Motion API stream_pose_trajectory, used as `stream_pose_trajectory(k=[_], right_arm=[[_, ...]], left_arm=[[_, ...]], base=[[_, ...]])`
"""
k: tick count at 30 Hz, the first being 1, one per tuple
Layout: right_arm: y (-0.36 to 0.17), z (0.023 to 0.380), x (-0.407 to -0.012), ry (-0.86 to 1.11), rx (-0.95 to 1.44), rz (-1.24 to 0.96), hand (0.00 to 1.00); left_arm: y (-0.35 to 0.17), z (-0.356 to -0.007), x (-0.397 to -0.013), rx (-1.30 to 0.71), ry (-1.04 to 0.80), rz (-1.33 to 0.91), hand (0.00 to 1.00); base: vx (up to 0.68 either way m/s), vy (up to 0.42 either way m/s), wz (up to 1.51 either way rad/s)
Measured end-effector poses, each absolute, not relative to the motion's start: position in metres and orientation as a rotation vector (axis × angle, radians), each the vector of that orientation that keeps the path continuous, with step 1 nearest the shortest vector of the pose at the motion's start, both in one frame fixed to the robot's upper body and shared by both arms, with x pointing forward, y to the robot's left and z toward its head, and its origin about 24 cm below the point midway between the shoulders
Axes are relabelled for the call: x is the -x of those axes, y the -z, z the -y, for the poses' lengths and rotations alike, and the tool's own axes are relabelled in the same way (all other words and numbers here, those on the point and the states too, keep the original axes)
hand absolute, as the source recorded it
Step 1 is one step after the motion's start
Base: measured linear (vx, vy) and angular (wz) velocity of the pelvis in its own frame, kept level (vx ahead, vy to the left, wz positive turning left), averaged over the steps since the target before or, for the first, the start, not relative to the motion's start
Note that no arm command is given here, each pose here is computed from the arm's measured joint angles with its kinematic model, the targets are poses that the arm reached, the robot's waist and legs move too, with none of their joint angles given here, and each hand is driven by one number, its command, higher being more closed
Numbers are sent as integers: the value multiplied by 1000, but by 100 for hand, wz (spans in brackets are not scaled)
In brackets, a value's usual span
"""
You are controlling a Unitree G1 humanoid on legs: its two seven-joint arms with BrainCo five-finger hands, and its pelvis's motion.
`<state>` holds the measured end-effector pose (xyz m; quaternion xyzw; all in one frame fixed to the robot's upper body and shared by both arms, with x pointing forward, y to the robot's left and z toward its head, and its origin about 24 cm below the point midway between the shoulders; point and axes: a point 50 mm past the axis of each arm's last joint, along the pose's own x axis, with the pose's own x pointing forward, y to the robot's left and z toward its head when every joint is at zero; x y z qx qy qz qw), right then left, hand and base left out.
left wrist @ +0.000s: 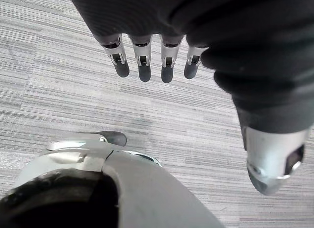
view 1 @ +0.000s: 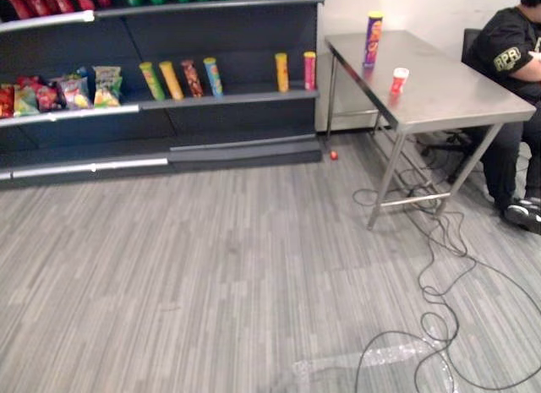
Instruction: Put the gum and the chips on the shelf.
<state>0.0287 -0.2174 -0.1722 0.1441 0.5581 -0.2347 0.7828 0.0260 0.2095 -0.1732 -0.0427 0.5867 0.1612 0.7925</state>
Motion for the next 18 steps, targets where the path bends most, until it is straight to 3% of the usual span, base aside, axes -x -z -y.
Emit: stream_pose_trajectory(k=[7,18], right_arm=[[170,218,-45,433,-207,-1162,0],[170,218,-43,474,-254,-1156,0]], left_arm=[[172,-210,-32,74,-351,-1231,0],[173,-210,-30,103,-375,-1233,0]], base=[[-3,-11,-4],[-39,-23,-1]])
